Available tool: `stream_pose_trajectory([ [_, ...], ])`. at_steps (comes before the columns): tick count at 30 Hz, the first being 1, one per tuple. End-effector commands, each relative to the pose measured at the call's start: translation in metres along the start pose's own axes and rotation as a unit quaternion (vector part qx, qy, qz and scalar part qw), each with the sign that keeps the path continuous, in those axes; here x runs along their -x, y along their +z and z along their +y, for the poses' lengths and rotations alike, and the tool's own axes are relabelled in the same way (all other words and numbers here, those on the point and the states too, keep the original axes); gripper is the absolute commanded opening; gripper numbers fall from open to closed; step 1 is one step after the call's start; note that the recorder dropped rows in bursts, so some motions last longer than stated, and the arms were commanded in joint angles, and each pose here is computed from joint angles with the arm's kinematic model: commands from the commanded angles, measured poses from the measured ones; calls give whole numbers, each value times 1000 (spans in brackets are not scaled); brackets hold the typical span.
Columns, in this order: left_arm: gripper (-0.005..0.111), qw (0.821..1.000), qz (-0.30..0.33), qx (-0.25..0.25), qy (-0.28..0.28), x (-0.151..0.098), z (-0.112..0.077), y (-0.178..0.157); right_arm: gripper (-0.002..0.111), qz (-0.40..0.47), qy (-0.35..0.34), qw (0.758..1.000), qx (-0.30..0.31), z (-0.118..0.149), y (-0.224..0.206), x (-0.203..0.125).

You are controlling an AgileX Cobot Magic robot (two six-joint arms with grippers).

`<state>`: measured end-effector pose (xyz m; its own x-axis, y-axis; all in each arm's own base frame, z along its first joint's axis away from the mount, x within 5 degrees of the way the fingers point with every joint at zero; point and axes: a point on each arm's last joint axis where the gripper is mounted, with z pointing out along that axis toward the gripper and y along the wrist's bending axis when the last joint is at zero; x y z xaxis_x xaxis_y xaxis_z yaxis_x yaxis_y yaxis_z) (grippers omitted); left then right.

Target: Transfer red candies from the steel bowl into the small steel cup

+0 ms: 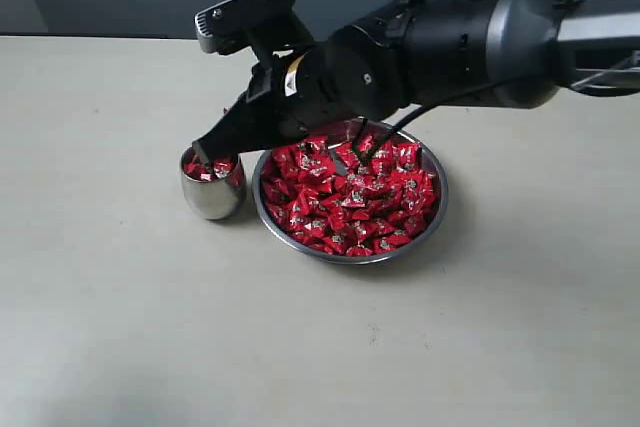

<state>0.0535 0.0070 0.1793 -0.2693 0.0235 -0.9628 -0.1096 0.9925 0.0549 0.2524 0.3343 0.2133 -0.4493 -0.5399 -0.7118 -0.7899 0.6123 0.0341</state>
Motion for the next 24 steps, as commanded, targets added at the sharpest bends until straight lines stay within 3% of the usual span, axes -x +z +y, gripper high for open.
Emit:
stream_pose_trajectory([
  [1,0,1000,-9,-3,1,3,0,-1,-1,17,2,1000,21,4,18,1],
  [17,0,1000,-9,-3,1,3,0,-1,-1,40,8,999,34,6,52,-6],
  [19,0,1000,-9,-3,1,3,0,-1,7,37,6,999,33,5,51,-5],
  [22,0,1000,-9,-3,1,3,0,-1,35,37,1,999,32,5,51,-6],
  [24,0,1000,-9,-3,1,3,0,-1,38,32,-5,999,30,5,48,-3],
])
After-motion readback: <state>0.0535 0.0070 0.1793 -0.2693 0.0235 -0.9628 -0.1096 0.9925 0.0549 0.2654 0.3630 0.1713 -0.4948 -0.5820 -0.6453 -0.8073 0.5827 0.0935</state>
